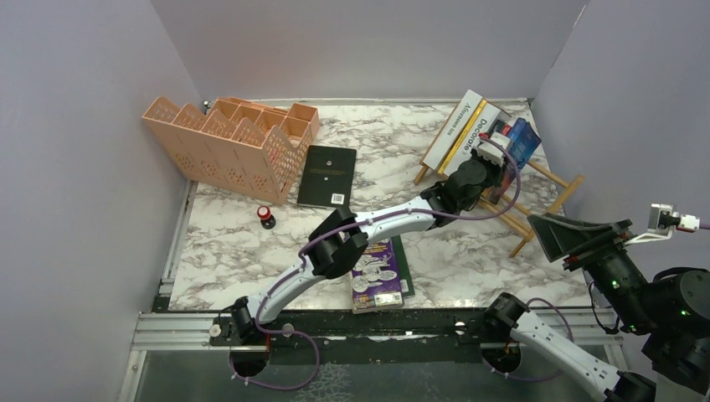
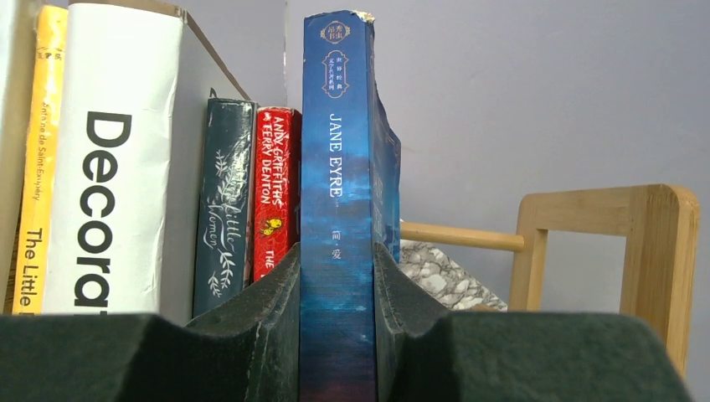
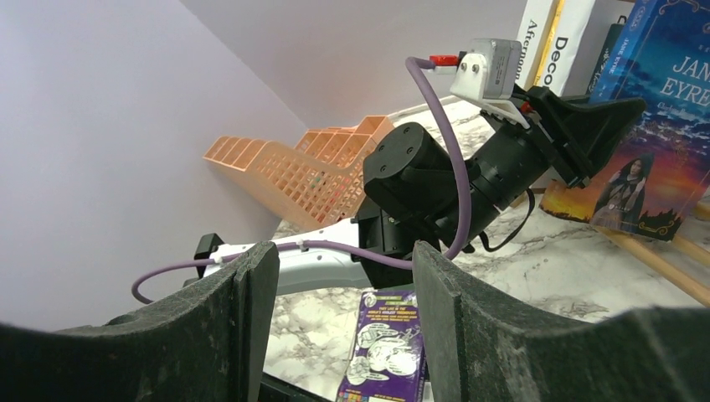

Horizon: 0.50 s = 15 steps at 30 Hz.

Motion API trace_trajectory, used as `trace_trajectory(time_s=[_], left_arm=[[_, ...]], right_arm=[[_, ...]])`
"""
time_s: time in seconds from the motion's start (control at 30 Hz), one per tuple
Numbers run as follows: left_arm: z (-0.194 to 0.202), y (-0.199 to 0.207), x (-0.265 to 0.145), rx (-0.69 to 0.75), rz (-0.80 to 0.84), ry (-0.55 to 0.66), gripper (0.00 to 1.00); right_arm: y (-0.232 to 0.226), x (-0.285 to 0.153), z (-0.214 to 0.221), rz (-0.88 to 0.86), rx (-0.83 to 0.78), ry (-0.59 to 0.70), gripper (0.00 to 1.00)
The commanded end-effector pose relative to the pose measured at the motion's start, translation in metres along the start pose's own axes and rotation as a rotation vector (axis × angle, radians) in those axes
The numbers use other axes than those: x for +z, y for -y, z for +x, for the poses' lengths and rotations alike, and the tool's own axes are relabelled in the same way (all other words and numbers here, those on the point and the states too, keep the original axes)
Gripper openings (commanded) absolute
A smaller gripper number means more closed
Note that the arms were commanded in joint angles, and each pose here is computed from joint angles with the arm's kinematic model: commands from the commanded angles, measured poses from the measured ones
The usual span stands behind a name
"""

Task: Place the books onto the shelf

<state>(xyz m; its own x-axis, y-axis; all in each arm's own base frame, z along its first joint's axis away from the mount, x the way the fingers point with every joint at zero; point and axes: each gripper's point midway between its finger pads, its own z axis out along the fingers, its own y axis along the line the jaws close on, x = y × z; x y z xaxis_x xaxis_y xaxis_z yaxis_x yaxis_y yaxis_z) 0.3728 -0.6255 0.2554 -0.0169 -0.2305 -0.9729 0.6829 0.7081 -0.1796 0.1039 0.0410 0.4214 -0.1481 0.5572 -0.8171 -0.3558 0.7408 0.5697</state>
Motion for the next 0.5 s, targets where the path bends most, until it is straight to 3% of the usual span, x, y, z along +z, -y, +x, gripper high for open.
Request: trace_trajectory(time_s=[0.0, 0.47], left_arm=[[-0.092, 0.004, 0.0, -0.139, -0.032, 0.297, 0.0], [-0.06, -0.001, -0.001, -0.222, -0.032, 0.403, 0.0]], right_arm=[[0.011, 0.001, 0.004, 0.047, -0.016, -0.006, 0.64], [0.017, 0.006, 0.009, 0.083, -0.036, -0.021, 0.64]])
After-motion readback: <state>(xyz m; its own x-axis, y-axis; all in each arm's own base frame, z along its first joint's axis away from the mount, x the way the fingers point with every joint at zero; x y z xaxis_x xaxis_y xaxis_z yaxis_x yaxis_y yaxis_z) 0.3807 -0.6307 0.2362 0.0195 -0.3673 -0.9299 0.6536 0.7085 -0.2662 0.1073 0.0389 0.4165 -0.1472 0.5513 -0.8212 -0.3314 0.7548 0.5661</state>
